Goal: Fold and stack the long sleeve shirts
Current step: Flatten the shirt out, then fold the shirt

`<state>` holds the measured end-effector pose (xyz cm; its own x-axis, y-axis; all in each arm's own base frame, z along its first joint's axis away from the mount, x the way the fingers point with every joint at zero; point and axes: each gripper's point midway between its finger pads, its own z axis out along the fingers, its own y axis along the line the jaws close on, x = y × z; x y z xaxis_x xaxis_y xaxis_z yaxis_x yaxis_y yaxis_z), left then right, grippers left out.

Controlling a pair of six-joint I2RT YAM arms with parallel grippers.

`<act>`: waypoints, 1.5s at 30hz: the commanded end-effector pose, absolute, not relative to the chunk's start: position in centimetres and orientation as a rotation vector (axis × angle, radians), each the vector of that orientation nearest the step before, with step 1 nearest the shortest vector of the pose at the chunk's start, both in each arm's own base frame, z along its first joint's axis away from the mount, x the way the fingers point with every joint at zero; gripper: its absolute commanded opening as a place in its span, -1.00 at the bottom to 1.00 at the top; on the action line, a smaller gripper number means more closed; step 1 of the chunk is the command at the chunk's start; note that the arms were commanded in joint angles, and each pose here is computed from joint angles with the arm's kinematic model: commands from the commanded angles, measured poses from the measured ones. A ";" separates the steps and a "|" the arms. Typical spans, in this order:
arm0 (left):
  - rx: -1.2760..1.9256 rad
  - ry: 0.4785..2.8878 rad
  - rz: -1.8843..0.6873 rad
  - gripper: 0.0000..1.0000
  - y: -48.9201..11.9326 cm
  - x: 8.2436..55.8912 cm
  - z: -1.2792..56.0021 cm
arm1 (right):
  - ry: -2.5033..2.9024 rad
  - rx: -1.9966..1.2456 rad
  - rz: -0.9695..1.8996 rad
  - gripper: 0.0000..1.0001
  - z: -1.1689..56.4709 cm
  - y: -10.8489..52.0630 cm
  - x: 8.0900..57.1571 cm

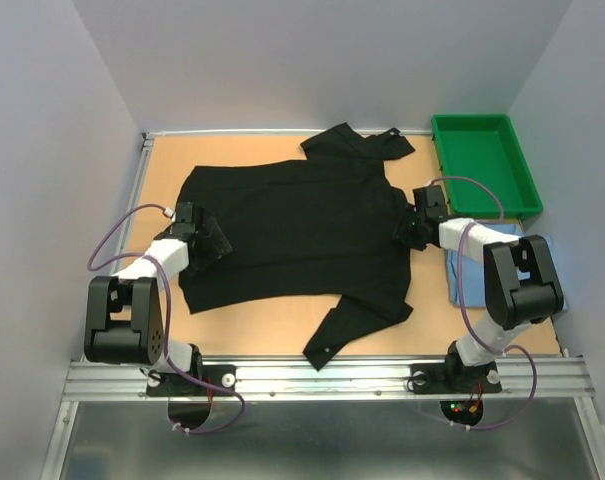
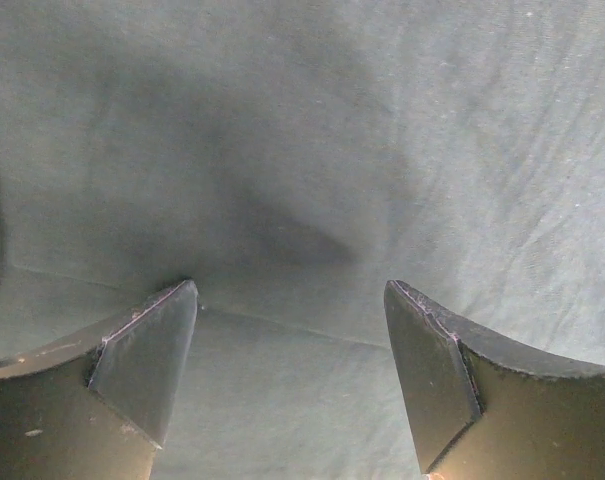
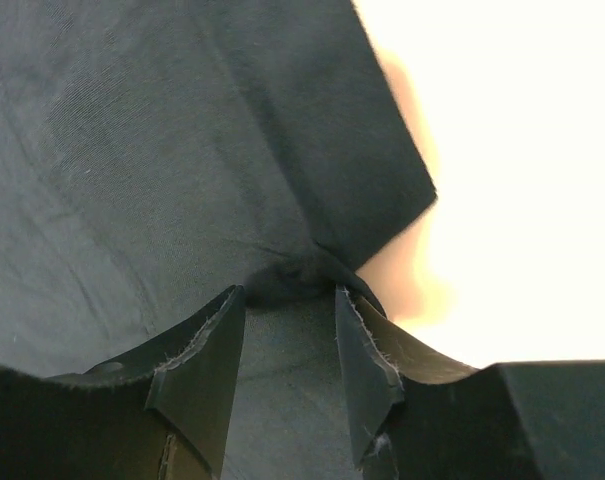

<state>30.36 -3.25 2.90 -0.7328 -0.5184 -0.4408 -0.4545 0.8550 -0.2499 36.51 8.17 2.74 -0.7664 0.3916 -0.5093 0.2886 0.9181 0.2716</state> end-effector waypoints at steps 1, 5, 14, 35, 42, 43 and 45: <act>-0.748 2.446 -0.107 0.75 -1.6 30.6 5.5 | 2.495 0.580 0.079 -0.03 1.8 4.9 36.9; -0.810 2.345 -0.057 0.76 0.3 29.5 7.9 | 2.435 0.551 0.146 0.11 4.7 5.5 37.5; -1.083 2.314 -0.121 0.88 0.1 24.8 6.6 | 2.346 0.510 0.326 0.77 10.4 6.9 33.4; -1.383 2.384 -0.027 0.50 -0.1 22.5 4.1 | 2.448 0.439 0.399 0.71 9.0 7.8 28.9; -1.321 2.382 0.041 0.45 1.0 24.6 3.5 | 2.529 0.487 0.381 0.49 6.1 8.0 29.3; -1.313 2.388 0.047 0.44 1.0 24.9 3.4 | 2.526 0.496 0.385 0.41 5.9 8.0 29.5; -1.298 2.419 0.071 0.43 1.1 25.0 2.7 | 2.533 0.508 0.378 0.21 5.5 8.0 29.7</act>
<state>23.45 0.24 2.43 -0.4744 -0.8240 -0.3097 -0.8279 0.5372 -0.1610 28.37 8.03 5.32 -0.8124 0.4126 -0.4119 0.2808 0.8961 0.3437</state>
